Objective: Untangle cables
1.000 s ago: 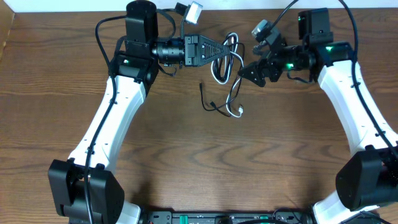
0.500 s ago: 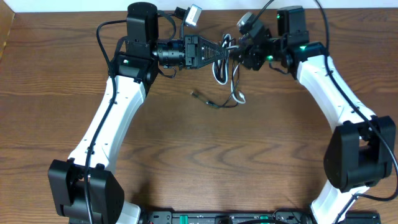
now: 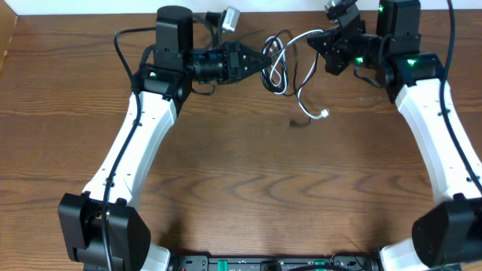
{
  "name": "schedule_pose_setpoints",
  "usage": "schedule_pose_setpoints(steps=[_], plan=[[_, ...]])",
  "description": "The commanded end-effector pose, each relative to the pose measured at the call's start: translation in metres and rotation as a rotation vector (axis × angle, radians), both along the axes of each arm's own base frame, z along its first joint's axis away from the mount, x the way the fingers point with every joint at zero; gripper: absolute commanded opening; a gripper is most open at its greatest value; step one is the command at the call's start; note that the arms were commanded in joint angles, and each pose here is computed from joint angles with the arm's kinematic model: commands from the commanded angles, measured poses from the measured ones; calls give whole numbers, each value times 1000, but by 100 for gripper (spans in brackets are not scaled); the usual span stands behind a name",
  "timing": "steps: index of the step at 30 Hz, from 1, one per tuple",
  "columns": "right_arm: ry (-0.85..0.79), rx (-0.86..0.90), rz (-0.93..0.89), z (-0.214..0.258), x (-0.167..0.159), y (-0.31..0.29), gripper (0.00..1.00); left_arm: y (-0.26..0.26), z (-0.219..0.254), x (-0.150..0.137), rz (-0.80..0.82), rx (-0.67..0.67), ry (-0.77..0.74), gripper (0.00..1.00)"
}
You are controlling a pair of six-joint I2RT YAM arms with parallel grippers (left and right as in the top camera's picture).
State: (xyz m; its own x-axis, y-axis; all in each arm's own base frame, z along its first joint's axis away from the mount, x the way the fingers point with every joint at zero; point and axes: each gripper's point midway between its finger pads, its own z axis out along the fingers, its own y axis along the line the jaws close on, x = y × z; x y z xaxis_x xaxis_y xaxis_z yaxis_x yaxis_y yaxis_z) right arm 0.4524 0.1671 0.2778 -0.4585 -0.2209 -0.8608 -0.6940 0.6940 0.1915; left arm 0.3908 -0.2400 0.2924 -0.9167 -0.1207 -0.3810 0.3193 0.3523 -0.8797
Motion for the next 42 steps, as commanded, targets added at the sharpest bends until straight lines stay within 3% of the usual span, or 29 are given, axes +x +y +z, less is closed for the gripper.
schedule_pose_setpoints(steps=[1, 10, 21, 28, 35, 37, 42], plan=[[70, 15, -83, -1, -1, -10, 1, 25, -34, 25, 216, 186, 31, 7], [213, -64, -339, -29, 2, -45, 1, 106, -108, 24, 564, 635, 214, 8], [279, -92, -767, -29, 2, -104, 1, 141, -127, 8, 651, 824, 277, 8], [332, -153, -801, -42, -10, -113, 1, 137, -131, -3, 616, 837, 313, 8], [343, -134, -576, -43, -17, -80, 17, 86, -129, -20, 362, 792, 223, 8], [337, -126, -536, -41, -18, -75, 29, 76, -129, -24, 326, 801, 200, 8], [329, -110, -457, -39, -21, -63, 47, 67, -126, -21, 314, 789, 167, 7]])
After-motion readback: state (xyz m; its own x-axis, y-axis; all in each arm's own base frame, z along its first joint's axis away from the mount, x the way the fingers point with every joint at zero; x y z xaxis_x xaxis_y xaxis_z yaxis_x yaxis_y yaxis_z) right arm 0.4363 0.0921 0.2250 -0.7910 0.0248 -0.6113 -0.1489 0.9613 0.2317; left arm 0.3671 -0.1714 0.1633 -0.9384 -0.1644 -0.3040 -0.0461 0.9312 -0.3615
